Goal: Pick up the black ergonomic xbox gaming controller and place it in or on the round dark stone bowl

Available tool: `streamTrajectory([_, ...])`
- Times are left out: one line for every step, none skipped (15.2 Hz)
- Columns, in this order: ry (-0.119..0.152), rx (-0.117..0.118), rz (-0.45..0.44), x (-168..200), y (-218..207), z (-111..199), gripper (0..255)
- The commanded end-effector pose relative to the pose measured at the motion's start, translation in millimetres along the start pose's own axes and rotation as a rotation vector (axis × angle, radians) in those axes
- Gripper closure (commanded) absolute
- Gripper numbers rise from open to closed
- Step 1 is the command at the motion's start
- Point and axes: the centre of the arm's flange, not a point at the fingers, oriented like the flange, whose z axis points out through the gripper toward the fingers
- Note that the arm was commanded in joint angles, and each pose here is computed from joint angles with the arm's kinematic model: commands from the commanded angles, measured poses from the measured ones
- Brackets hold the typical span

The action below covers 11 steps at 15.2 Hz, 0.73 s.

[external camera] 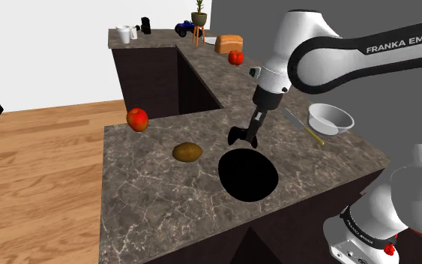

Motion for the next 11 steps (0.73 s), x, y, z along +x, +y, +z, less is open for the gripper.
streamTrajectory([0.000, 0.000, 0.001, -21.8, -15.0, -1.7, 255])
streamTrajectory([0.000, 0.000, 0.001, -32.0, -23.3, -2.9, 255])
streamTrajectory([0.000, 0.000, 0.001, -42.2, -31.6, -4.1, 255])
streamTrajectory([0.000, 0.000, 0.001, -51.5, -39.1, -5.2, 255])
streamTrajectory([0.000, 0.000, 0.001, -51.9, -38.6, 0.1, 255])
streamTrajectory([0.000, 0.000, 0.001, -52.3, -38.0, 5.3, 255])
streamTrajectory([0.000, 0.000, 0.001, -52.7, -37.4, 10.5, 255])
streamTrajectory([0.000, 0.000, 0.001, -53.1, -36.9, 15.8, 255])
streamTrajectory([0.000, 0.000, 0.001, -53.5, -36.3, 21.0, 255])
streamTrajectory([0.000, 0.000, 0.001, -53.9, -35.7, 26.2, 255])
streamTrajectory([0.000, 0.000, 0.001, -54.3, -35.1, 31.5, 255])
